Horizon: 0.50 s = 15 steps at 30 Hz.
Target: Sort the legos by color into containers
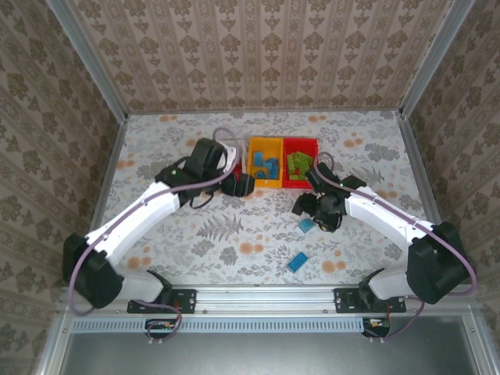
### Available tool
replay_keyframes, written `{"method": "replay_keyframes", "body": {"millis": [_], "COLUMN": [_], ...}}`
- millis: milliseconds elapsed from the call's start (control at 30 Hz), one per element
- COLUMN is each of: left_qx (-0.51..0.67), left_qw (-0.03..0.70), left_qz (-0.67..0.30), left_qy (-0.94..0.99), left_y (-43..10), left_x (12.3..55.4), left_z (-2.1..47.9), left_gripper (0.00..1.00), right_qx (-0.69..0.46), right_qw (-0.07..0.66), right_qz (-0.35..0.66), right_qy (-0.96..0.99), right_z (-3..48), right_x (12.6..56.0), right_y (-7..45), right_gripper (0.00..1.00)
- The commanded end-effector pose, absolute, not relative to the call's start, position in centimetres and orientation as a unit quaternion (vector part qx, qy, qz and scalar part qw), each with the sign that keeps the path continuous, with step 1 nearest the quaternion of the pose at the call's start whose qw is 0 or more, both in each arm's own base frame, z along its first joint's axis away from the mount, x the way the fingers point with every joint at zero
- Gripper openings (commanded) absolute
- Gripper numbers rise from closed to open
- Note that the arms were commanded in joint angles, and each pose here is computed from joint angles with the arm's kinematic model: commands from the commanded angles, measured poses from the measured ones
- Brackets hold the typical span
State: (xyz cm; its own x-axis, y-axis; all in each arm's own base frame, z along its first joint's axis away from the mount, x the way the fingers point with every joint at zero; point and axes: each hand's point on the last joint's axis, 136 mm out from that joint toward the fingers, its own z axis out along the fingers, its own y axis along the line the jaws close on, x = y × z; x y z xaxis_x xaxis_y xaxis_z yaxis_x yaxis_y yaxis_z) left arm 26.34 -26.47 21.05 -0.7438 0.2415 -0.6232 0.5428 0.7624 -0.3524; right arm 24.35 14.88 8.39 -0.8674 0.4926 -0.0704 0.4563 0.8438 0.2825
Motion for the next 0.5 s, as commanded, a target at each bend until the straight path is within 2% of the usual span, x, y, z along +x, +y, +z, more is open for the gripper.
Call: {"method": "replay_keyframes", "body": {"millis": [0, 167, 467], "left_qx": [0.265, 0.287, 0.296], "left_qw": [0.276, 0.283, 0.292], "left_qz": [-0.325, -0.353, -0.341], "left_qy": [0.865, 0.844, 0.843], "left_y": [-27.3, -26.7, -25.8], "left_x": [22.9, 19.7, 19.1], "left_z": [21.2, 21.4, 21.8], "left_gripper": [0.79, 0.80, 0.79], "right_qx": [0.331, 0.366, 0.395], "right_qw": [0.059, 0.054, 0.028], "right_qz": [0.163, 0.160, 0.141], "right_qy": [0.928, 0.915, 0.907], "right_z": [6.8, 5.1, 2.4], "right_x": [25.5, 26.1, 25.3], "right_y": [16.1, 15.7, 14.9], "right_gripper": [0.87, 0.86, 0.68]}}
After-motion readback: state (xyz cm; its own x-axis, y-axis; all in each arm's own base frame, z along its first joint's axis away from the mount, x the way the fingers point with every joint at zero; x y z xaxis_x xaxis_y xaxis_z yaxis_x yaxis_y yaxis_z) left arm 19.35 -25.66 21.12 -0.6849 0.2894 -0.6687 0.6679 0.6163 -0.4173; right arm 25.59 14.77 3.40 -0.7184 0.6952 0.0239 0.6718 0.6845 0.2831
